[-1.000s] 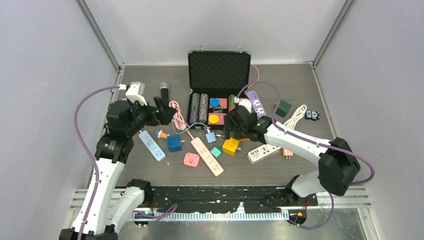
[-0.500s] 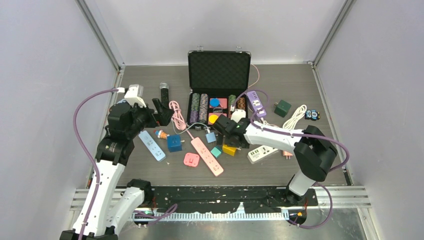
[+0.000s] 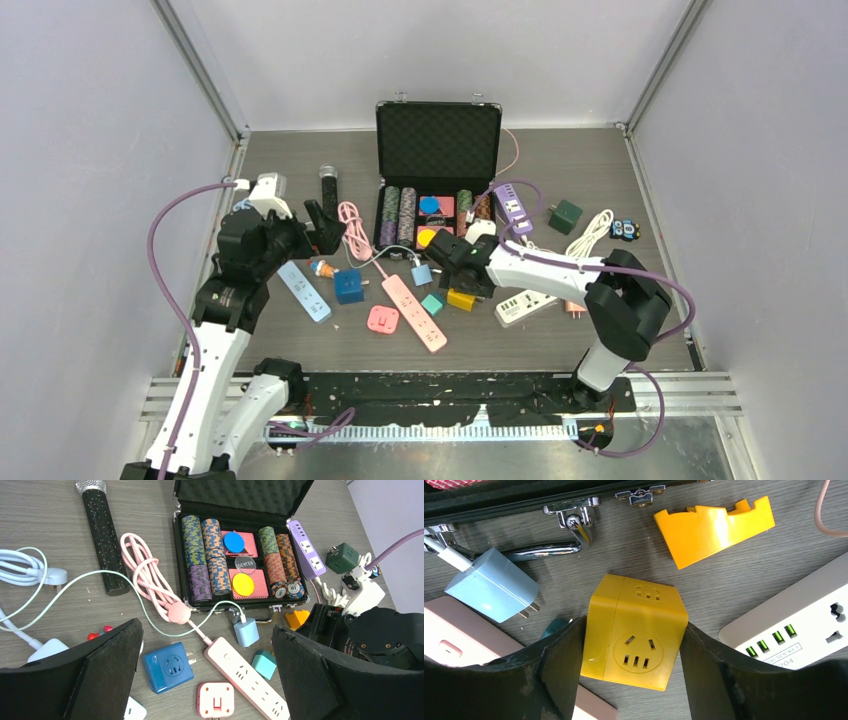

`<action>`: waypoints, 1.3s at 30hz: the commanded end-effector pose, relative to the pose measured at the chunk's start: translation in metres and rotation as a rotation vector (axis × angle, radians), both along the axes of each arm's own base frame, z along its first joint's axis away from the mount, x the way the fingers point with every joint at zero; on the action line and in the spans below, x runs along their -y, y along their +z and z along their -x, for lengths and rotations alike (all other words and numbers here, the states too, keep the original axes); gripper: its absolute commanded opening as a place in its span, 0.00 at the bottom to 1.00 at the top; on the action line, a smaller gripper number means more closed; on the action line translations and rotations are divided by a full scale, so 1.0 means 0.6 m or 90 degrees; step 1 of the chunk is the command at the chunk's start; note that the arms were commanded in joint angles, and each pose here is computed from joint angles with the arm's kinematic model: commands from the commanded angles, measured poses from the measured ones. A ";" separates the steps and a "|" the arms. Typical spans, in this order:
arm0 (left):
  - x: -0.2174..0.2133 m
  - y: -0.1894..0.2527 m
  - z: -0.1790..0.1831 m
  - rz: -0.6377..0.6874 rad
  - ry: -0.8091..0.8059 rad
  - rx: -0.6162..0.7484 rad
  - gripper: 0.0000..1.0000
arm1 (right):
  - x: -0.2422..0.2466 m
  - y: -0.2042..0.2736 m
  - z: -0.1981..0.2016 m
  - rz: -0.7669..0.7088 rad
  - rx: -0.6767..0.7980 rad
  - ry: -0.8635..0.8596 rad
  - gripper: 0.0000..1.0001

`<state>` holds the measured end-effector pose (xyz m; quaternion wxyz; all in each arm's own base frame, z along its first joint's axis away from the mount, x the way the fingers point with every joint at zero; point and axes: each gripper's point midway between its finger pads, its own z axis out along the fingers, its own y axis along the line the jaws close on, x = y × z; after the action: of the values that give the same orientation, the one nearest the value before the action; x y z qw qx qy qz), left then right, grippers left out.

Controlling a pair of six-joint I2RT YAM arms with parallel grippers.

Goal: Insert the plug

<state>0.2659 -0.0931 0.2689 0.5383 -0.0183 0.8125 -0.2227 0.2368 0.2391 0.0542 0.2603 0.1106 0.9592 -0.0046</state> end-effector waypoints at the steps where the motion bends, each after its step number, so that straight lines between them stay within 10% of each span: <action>1: -0.004 0.009 0.000 0.008 0.010 0.015 1.00 | -0.003 0.035 -0.016 -0.036 0.054 -0.015 0.46; 23: 0.117 0.036 0.050 0.078 -0.269 0.065 1.00 | -0.140 0.352 0.041 -0.470 0.429 0.509 0.37; 31: 0.173 0.051 0.113 0.018 -0.421 0.151 1.00 | -0.161 0.405 0.072 -0.539 0.447 0.578 0.39; 39: 0.169 0.043 0.111 0.038 -0.364 0.113 1.00 | -0.152 0.418 0.061 -0.554 0.459 0.525 0.41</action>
<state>0.1917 -0.1975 0.2904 0.5055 0.2436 0.7257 -0.3981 0.1967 0.3303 0.2419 0.4181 -0.1955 0.7514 0.4716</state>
